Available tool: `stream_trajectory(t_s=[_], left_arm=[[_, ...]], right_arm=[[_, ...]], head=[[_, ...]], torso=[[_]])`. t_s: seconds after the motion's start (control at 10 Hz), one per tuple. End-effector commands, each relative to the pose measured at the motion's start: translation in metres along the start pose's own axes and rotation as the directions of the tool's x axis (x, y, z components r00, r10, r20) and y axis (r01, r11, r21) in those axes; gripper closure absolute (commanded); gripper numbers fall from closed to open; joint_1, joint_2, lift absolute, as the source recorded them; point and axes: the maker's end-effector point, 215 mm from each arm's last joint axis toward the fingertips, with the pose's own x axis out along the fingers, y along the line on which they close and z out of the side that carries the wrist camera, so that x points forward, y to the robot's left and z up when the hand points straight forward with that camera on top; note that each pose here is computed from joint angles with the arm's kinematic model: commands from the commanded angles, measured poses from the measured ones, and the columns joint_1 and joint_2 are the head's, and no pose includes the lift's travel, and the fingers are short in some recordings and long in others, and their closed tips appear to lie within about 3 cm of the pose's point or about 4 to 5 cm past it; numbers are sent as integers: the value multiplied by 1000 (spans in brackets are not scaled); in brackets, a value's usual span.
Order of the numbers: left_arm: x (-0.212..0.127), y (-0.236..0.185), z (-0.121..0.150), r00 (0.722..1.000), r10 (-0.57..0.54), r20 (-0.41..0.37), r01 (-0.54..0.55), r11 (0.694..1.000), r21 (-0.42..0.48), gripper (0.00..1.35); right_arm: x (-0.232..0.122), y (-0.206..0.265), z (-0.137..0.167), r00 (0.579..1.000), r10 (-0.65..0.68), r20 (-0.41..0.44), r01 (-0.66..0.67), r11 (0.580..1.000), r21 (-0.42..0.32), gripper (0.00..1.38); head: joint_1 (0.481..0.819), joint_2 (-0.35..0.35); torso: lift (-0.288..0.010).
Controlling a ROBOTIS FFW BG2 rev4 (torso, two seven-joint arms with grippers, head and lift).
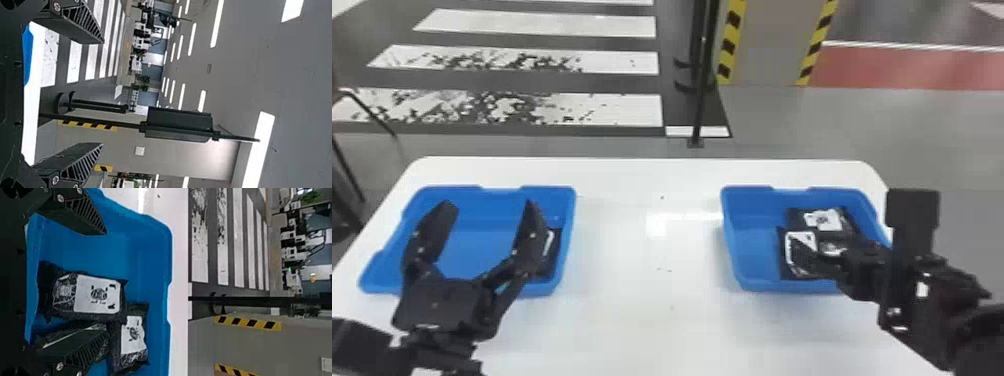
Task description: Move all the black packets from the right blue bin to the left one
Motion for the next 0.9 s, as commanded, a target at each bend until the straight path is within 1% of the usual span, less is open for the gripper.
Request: stream_trajectory(t_s=[0.0, 0.2, 0.3, 0.5, 0.6, 0.8], left_arm=[[4, -6, 0, 1000, -23, -3, 23, 1000, 1, 110], [5, -12, 0, 999, -38, 0, 38, 999, 2, 110], [5, -12, 0, 999, -40, 0, 40, 999, 4, 110], [6, -13, 2, 999, -42, 4, 42, 999, 10, 110], [6, -13, 2, 999, -44, 4, 44, 999, 12, 110], [8, -15, 3, 999, -54, 5, 54, 998, 18, 110]], right_arm=[[25, -29, -10, 997, -61, -55, 61, 998, 0, 151], [40, -40, -16, 992, -70, -106, 73, 997, 16, 263], [41, -40, -18, 991, -67, -115, 70, 997, 20, 271], [51, -28, -30, 987, -29, -159, 35, 999, 32, 272], [53, -20, -32, 985, -19, -170, 23, 999, 22, 277], [59, -10, -42, 979, 3, -203, 2, 1000, 25, 277]], head=[[695, -92], [695, -141], [695, -154], [695, -157], [695, -151], [695, -136]], torso=[[-140], [-140], [-140], [-140], [-140], [-140]])
